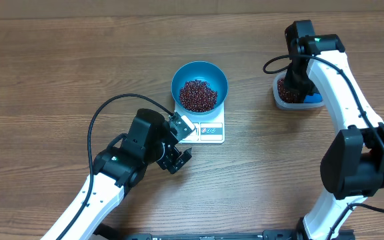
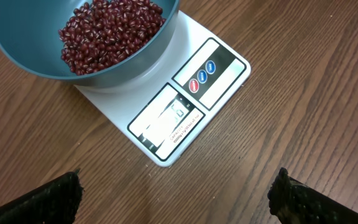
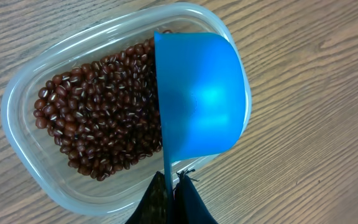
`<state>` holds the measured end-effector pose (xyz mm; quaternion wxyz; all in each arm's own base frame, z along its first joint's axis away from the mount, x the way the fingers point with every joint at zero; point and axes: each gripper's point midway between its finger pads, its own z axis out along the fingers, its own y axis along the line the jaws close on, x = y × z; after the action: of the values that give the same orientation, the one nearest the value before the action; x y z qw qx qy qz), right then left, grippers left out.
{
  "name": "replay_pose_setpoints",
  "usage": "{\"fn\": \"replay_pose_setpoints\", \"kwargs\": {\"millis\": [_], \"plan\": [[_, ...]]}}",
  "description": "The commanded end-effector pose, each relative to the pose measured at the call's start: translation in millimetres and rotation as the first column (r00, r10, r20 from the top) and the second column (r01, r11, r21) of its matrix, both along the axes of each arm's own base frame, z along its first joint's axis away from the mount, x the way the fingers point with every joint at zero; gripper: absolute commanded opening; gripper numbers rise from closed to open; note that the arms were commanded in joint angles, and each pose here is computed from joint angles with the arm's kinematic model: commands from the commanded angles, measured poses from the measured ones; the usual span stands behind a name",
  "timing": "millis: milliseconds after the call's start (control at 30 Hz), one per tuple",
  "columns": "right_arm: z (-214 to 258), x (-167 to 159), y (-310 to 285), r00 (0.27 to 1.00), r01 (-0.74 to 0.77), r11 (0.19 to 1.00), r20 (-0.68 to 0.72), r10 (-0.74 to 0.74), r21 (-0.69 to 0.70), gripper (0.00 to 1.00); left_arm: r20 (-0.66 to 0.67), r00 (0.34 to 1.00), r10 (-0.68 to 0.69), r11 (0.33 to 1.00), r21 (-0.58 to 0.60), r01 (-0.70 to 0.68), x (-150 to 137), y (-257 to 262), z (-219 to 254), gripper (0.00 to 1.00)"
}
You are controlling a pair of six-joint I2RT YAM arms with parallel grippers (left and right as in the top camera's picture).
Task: Scoop item into bowl and weigh 150g on scale
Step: 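Lower the blue scoop into the red beans in the tub, right gripper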
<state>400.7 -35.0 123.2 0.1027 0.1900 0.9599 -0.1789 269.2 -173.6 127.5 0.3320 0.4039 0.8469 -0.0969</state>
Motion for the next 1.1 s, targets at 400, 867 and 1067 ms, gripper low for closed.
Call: {"fn": "replay_pose_setpoints", "kwargs": {"millis": [400,867,1067], "plan": [[-10.8,1.2,14.4,0.997,-0.076,0.992,-0.024,0.079,0.100,0.04,0.008,1.000,-0.016,1.000,-0.007,0.016,-1.3,-0.3,1.5,1.00],[-15.4,1.5,34.8,0.991,-0.124,0.969,-0.024,0.132,0.215,0.04,0.008,1.000,-0.016,1.000,-0.007,0.016,-1.3,-0.3,1.5,0.99],[-17.3,0.6,48.6,0.987,-0.144,0.946,-0.020,0.156,0.291,0.04,0.008,1.000,-0.016,1.000,-0.007,0.016,-1.3,-0.3,1.5,1.00]]}}
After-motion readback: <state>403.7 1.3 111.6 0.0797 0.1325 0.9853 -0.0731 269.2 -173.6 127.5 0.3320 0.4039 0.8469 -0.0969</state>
